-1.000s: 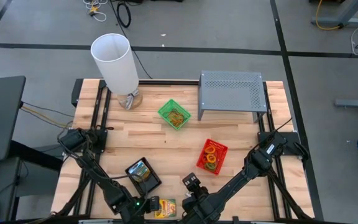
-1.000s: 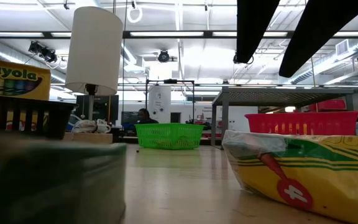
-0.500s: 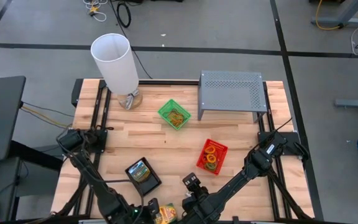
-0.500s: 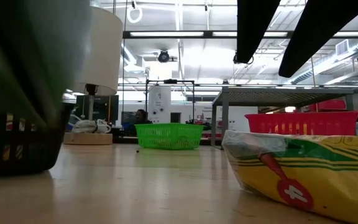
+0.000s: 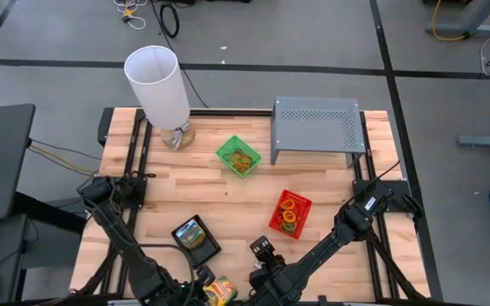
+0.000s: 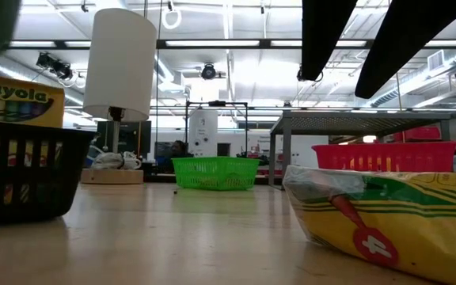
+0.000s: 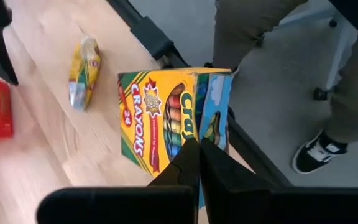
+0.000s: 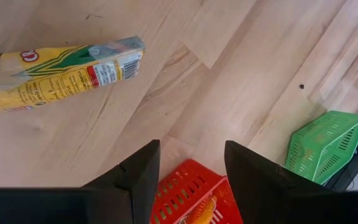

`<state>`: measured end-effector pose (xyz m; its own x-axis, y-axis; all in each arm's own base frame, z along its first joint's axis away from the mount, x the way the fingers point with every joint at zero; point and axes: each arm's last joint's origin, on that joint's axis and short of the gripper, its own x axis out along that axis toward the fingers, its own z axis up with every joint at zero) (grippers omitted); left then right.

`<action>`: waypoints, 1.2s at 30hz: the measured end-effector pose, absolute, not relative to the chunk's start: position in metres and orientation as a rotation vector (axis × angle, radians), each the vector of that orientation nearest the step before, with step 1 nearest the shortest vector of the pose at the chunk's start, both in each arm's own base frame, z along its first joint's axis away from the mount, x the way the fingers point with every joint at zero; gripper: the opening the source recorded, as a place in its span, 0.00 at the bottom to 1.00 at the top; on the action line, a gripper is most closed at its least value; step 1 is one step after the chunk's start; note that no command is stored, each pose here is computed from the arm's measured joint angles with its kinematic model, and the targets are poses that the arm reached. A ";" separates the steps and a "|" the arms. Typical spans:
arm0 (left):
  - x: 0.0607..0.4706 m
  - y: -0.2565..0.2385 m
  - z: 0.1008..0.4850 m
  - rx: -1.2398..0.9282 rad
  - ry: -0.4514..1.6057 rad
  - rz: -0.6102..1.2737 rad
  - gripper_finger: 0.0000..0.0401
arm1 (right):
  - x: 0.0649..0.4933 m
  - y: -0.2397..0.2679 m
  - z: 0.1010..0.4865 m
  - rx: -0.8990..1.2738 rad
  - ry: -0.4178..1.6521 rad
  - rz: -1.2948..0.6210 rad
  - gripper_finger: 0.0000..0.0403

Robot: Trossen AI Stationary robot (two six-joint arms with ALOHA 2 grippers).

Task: Pick & Place Office Desk Supplies
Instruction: Put the yellow crayon box into the black bin

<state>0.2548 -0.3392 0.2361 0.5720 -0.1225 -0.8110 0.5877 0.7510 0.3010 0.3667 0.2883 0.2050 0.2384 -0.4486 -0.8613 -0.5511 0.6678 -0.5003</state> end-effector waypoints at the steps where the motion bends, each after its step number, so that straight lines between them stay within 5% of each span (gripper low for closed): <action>1: 0.254 -0.339 0.238 0.580 0.879 -0.436 0.00 | 0.367 0.288 0.205 -0.913 1.386 0.085 0.47; 19: 0.256 -0.326 0.268 0.113 1.014 -0.097 0.00 | 0.367 0.288 0.205 -0.890 1.387 0.072 0.47; 36: 0.247 -0.300 0.278 0.022 1.133 0.226 0.00 | 0.367 0.289 0.205 -0.888 1.386 0.071 0.47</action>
<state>0.2471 -0.2997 0.2777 0.4037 0.1899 -0.8950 -0.1675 0.9770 0.1317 0.3668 0.2885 0.2047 0.2362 -0.4453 -0.8637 -0.5312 0.6851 -0.4985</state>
